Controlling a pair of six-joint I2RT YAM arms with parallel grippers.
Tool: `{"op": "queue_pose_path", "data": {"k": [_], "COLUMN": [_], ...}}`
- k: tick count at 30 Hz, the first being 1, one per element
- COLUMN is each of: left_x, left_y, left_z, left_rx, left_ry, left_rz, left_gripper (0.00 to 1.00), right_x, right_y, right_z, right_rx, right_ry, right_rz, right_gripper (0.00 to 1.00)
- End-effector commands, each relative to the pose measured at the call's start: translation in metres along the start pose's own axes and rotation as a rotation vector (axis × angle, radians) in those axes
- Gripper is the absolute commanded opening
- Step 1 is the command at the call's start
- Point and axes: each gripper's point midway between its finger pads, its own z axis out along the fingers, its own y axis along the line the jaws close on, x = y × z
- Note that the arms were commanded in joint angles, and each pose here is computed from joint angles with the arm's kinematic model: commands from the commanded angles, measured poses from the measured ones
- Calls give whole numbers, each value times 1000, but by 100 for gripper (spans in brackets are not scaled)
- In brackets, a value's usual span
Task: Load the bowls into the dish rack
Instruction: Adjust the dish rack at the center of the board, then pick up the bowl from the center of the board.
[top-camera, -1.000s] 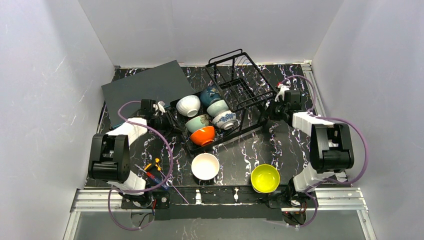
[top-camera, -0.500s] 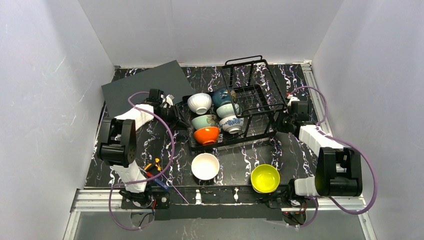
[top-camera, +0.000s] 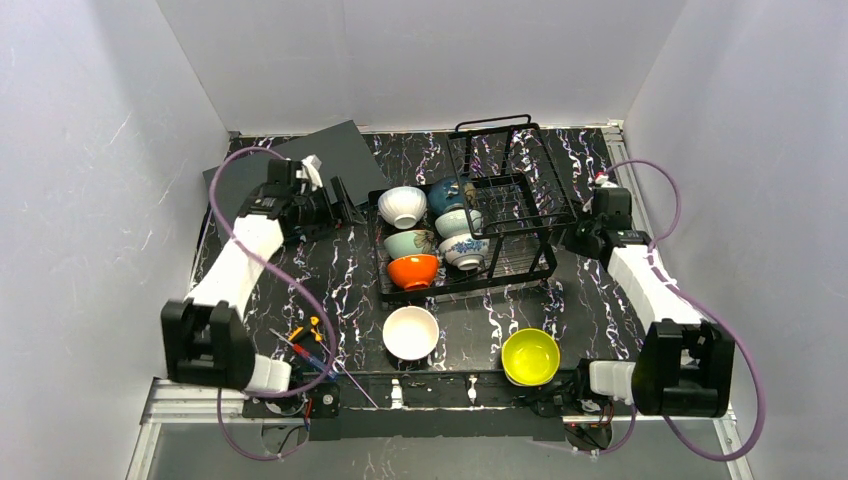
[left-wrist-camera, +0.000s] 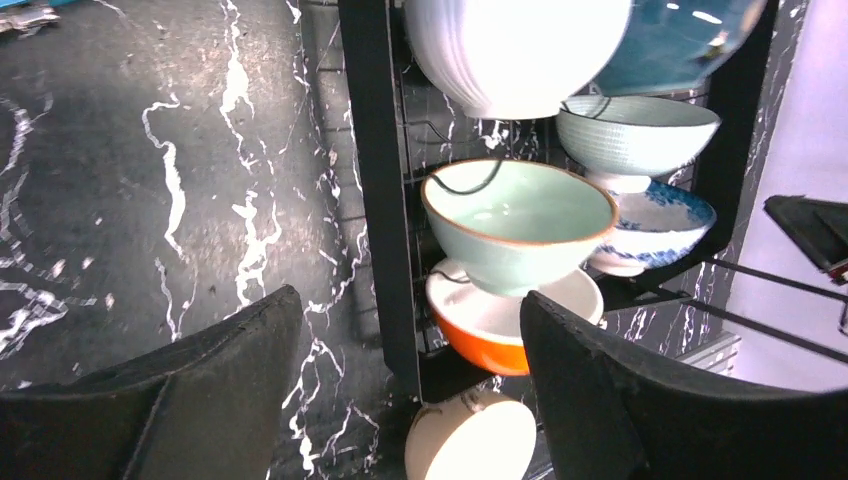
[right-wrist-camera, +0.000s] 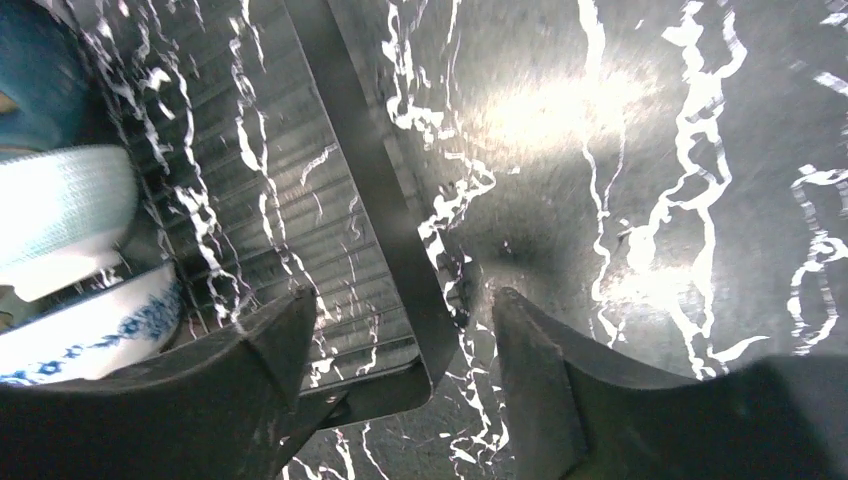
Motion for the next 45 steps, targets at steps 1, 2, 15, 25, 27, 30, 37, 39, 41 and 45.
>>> {"op": "queue_pose_path", "data": {"k": [1, 2, 15, 25, 27, 30, 37, 39, 41, 45], "left_x": [20, 27, 140, 195, 203, 214, 237, 242, 246, 247], "left_y": [12, 12, 25, 12, 11, 10, 3, 0, -1, -4], "left_z": [-40, -43, -53, -30, -24, -15, 6, 10, 12, 14], "left_rx": [-79, -77, 33, 8, -19, -50, -73, -70, -74, -70], "left_ry": [-56, -54, 76, 224, 247, 291, 388, 401, 415, 418], "left_rz": [45, 39, -178, -104, -65, -15, 56, 70, 84, 100], "left_gripper": [79, 80, 80, 77, 76, 73, 62, 56, 48, 31], "right_x": [-47, -54, -139, -182, -183, -182, -169, -167, -156, -140], "right_y": [-2, -3, -30, 60, 80, 104, 147, 152, 165, 186], "right_z": [-31, -36, -94, -132, -139, -148, -162, -162, -160, -157], "right_rx": [75, 90, 293, -123, -226, -351, -601, -638, -678, -723], "right_ry": [-168, -197, -524, -559, -546, -524, -488, -478, -443, -392], "right_rz": [54, 65, 151, 67, 43, 22, -31, -27, -40, -68], "right_gripper": [77, 81, 99, 99, 99, 99, 99, 99, 99, 99]}}
